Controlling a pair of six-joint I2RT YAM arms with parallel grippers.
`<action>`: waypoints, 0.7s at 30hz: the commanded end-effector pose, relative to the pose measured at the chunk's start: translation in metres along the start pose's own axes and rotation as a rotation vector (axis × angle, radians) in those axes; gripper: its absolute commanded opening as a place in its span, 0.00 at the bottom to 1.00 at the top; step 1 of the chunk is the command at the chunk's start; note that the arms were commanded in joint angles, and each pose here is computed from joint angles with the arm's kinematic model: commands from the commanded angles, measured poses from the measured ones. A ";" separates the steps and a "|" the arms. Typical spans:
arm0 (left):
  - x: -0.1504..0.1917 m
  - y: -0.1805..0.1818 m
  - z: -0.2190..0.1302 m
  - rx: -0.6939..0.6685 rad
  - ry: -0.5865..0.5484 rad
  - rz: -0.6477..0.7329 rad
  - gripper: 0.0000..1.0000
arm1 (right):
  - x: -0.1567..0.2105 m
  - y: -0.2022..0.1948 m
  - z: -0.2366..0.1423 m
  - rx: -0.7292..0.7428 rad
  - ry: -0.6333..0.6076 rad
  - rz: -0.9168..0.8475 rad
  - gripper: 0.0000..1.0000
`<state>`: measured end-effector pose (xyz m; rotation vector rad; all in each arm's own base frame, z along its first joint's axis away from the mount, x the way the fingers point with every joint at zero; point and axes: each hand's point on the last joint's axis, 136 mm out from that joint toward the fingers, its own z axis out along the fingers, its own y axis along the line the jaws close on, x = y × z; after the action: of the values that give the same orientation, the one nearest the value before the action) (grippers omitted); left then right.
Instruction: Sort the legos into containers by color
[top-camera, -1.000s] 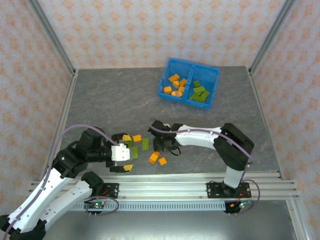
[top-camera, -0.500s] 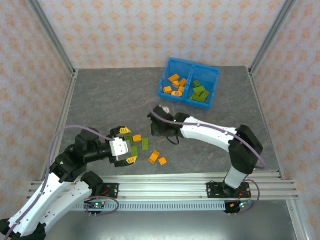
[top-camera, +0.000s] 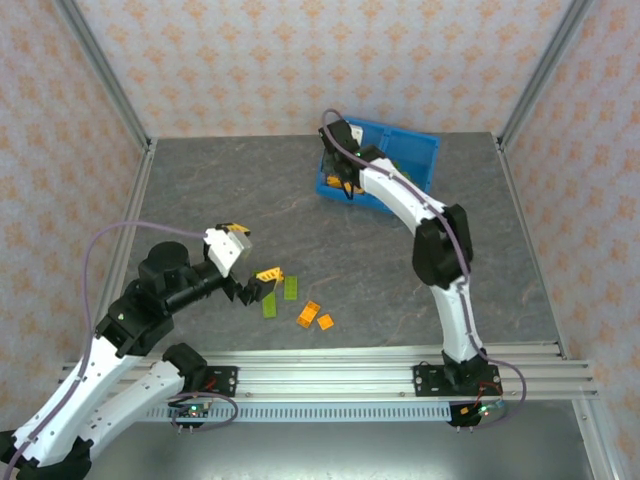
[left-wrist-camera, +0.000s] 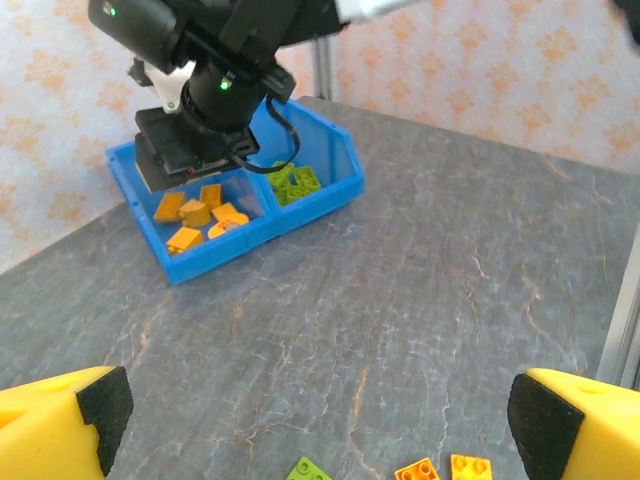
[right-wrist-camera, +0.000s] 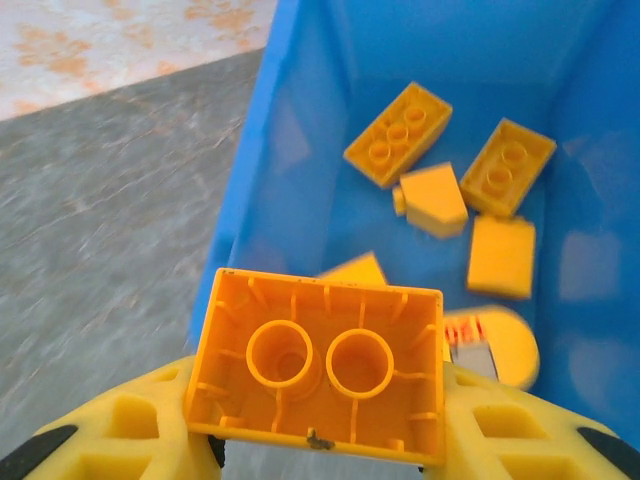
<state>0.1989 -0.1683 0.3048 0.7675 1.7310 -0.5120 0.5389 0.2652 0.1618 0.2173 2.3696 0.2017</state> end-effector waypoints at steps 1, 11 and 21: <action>-0.004 0.010 -0.005 -0.064 0.032 -0.104 1.00 | -0.003 -0.020 0.016 0.073 0.053 -0.007 0.42; 0.005 0.034 -0.003 -0.214 0.138 -0.370 1.00 | -0.012 -0.022 0.060 0.020 0.075 0.085 0.50; 0.059 0.069 0.000 -0.510 0.355 -0.571 0.98 | -0.059 -0.012 0.003 -0.032 -0.024 0.078 0.64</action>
<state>0.2388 -0.1311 0.2659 0.1742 2.2020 -0.4203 0.5939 0.2465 0.1324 0.3149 2.4021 0.2436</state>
